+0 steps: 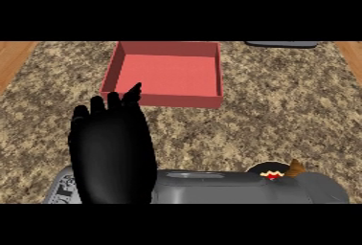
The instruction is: Pick the cupcake from the plate and place it in the cardboard box
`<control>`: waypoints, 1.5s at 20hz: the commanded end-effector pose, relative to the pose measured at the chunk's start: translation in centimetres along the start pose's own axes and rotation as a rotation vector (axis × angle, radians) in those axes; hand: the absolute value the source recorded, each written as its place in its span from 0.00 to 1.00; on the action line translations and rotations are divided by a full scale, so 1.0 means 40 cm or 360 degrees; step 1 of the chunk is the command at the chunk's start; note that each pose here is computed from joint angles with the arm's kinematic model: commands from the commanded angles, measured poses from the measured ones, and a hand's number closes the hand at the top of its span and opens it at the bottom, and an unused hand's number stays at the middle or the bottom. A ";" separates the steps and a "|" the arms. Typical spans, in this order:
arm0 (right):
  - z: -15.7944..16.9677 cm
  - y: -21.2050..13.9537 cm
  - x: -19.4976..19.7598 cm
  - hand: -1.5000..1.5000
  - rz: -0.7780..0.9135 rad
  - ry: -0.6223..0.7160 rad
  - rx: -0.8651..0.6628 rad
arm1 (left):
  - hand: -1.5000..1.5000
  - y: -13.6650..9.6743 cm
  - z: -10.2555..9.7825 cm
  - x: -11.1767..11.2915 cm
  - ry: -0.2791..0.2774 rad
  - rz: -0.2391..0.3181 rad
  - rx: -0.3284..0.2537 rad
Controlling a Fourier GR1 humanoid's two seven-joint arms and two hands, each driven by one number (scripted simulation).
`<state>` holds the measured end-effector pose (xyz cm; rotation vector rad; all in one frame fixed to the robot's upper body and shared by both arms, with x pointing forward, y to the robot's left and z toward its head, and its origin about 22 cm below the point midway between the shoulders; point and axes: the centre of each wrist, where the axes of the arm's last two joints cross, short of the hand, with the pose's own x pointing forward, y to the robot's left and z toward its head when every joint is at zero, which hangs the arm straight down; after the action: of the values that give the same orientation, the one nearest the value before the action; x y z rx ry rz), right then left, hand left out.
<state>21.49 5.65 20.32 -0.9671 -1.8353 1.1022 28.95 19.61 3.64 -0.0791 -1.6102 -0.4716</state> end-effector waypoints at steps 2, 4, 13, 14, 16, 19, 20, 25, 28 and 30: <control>-0.056 -0.073 0.032 1.00 -0.0133 0.0342 -0.0110 | 0.50 0.032 0.004 0.017 0.0027 -0.0023 0.0010; -0.068 -0.068 0.049 1.00 -0.0106 0.0360 -0.0134 | 0.50 0.017 0.001 -0.002 0.0028 -0.0031 -0.0030; -0.209 -0.098 0.021 1.00 -0.0151 0.0472 -0.0212 | 0.50 0.016 -0.028 0.033 0.0016 -0.0005 0.0007; -0.196 -0.082 0.022 1.00 -0.0154 0.0473 -0.0170 | 0.50 0.053 0.004 0.012 -0.0002 -0.0047 -0.0007; -0.226 -0.068 0.012 1.00 -0.0160 0.0493 -0.0203 | 0.50 0.007 0.006 -0.011 0.0013 -0.0007 -0.0024; -0.275 -0.088 -0.003 1.00 -0.0202 0.0526 -0.0240 | 0.50 0.011 0.013 0.024 0.0012 0.0002 -0.0007; -0.295 -0.043 -0.063 1.00 -0.0206 0.0542 -0.0226 | 0.50 -0.015 0.007 0.013 0.0010 -0.0023 -0.0011; -0.362 -0.052 -0.083 1.00 -0.0092 0.0564 -0.0242 | 0.50 -0.019 -0.010 0.020 0.0023 -0.0015 0.0019; -0.387 -0.023 -0.110 1.00 -0.0027 0.0630 -0.0238 | 0.50 0.009 -0.007 0.033 -0.0005 0.0003 -0.0033; -0.406 -0.004 -0.149 1.00 0.0011 0.0606 -0.0176 | 0.50 0.014 -0.010 0.025 0.0015 -0.0001 -0.0011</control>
<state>36.04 6.58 25.12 -1.1342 -1.6420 0.7744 29.42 19.78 4.62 -0.0748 -1.6069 -0.4794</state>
